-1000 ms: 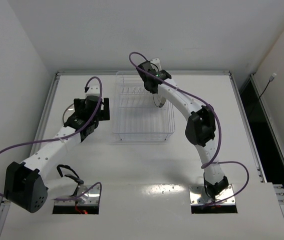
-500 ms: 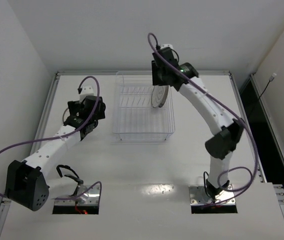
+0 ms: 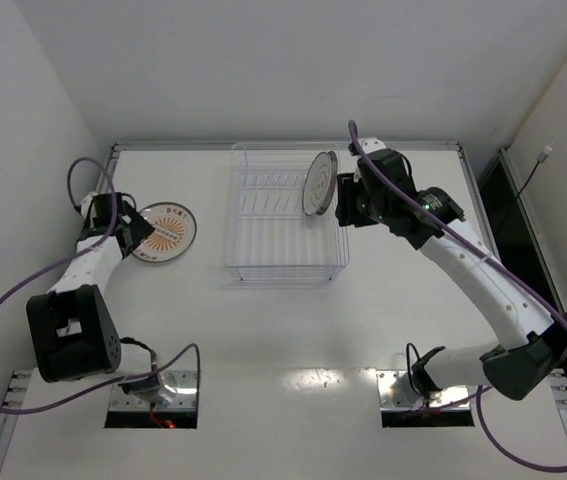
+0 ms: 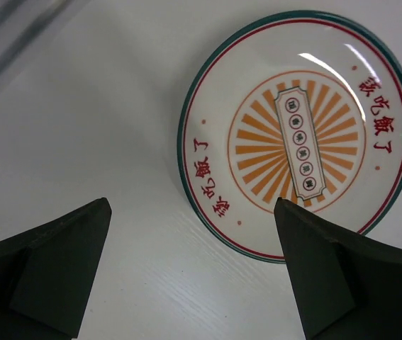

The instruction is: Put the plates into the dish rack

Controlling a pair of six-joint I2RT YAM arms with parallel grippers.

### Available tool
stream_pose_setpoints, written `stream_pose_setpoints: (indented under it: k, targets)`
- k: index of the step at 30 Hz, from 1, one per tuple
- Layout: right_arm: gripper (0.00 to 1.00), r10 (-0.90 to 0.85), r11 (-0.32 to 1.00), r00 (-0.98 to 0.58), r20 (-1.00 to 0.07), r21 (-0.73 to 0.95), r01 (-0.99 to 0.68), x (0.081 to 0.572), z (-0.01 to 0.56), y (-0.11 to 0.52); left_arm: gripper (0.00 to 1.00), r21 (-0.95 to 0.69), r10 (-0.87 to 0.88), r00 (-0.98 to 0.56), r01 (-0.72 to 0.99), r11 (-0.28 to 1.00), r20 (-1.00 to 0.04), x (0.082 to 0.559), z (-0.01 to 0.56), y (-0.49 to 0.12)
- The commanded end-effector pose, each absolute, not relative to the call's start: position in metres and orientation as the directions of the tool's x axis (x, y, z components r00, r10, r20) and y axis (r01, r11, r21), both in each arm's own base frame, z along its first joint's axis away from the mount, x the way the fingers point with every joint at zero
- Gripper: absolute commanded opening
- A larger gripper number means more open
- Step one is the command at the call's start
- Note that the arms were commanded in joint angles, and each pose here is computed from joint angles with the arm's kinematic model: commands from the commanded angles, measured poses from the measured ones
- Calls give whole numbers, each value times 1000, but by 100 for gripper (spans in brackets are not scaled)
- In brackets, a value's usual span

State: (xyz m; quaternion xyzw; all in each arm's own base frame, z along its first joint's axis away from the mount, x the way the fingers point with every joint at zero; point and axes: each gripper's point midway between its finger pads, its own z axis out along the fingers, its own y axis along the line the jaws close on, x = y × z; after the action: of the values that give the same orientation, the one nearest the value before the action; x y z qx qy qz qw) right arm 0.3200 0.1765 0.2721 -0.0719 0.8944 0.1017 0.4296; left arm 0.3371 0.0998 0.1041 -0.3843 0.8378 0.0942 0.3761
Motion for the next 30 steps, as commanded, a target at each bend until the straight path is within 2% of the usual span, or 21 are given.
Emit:
stream_pose_setpoints:
  k: [1, 6, 11, 16, 20, 26, 27, 29, 30]
  targets:
    - [41, -31, 961, -634, -773, 152, -232, 312, 264, 177, 100, -398, -746, -397, -660, 637, -535, 347, 86, 80]
    - [41, -38, 961, -639, -768, 148, -235, 305, 258, 171, 100, -521, -830, -350, -654, 549, -435, 346, 66, 93]
    - [41, -45, 955, -636, -771, 154, -254, 302, 260, 167, 100, -646, -904, -353, -636, 422, -243, 343, 32, 91]
    - [41, -59, 956, -652, -756, 146, -255, 298, 252, 162, 96, -689, -915, -364, -618, 379, -177, 343, 18, 86]
    - [41, -56, 955, -660, -749, 152, -254, 296, 248, 160, 86, -684, -916, -373, -632, 365, -145, 341, 6, 83]
    - [40, -58, 954, -670, -740, 157, -255, 292, 247, 155, 63, -717, -908, -401, -598, 358, -119, 350, 3, 79]
    - [40, -61, 955, -677, -734, 154, -253, 291, 246, 154, 55, -720, -907, -408, -600, 350, -101, 349, 0, 76]
    - [40, -63, 959, -674, -736, 142, -245, 293, 246, 149, 46, -723, -906, -413, -597, 347, -95, 350, 0, 76]
    - [40, -64, 959, -675, -735, 141, -244, 290, 247, 148, 34, -725, -905, -418, -598, 342, -83, 350, -2, 74]
